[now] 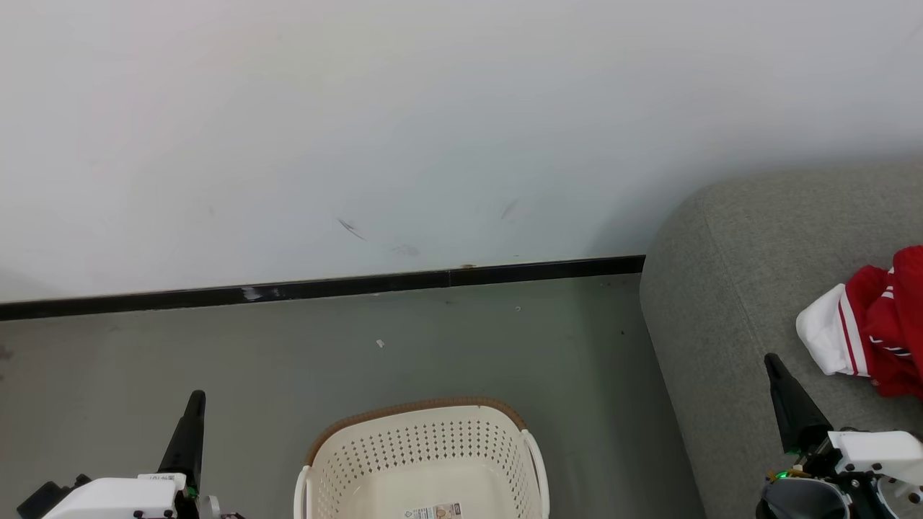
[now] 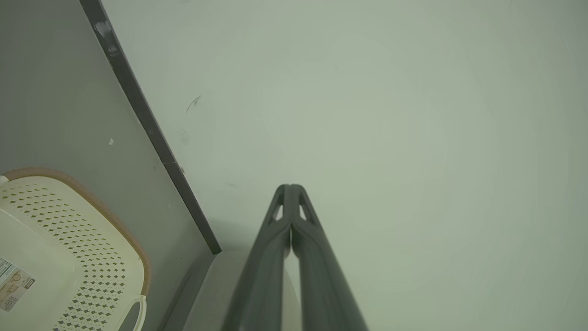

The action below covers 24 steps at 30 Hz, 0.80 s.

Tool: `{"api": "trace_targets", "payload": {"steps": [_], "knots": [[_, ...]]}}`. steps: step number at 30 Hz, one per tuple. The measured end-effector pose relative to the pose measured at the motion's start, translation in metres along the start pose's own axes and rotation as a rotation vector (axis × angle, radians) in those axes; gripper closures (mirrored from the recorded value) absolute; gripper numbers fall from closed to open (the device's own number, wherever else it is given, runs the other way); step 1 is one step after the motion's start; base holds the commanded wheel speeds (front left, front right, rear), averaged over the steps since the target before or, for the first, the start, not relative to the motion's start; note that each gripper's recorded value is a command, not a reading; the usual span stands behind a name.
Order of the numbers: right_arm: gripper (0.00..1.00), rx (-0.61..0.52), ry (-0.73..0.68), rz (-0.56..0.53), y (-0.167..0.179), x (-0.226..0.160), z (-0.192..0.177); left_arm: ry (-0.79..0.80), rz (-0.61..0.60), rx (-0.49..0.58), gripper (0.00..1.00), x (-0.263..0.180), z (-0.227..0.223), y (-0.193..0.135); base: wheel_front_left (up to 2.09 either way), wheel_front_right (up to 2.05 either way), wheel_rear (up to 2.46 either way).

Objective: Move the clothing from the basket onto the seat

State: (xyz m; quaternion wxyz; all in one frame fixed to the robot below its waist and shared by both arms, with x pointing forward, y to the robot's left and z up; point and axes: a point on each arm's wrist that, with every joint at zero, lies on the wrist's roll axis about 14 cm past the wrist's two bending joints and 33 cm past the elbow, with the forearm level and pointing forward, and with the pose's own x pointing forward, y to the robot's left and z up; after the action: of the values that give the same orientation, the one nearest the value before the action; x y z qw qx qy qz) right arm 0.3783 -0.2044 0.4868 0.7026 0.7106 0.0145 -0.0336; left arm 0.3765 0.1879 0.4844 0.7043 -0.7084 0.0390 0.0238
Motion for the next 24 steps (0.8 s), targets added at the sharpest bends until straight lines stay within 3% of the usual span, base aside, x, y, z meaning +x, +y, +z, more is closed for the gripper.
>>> {"api": "trace_targets", "payload": {"steps": [24], "knots": [[1.00, 0.001, -0.001, -0.003, -0.0010, -0.0002, 0.0003, 0.000, 0.000, -0.001, 1.00, 0.0000, -0.0001, -0.0001, 0.00, 0.00, 0.00]]}}
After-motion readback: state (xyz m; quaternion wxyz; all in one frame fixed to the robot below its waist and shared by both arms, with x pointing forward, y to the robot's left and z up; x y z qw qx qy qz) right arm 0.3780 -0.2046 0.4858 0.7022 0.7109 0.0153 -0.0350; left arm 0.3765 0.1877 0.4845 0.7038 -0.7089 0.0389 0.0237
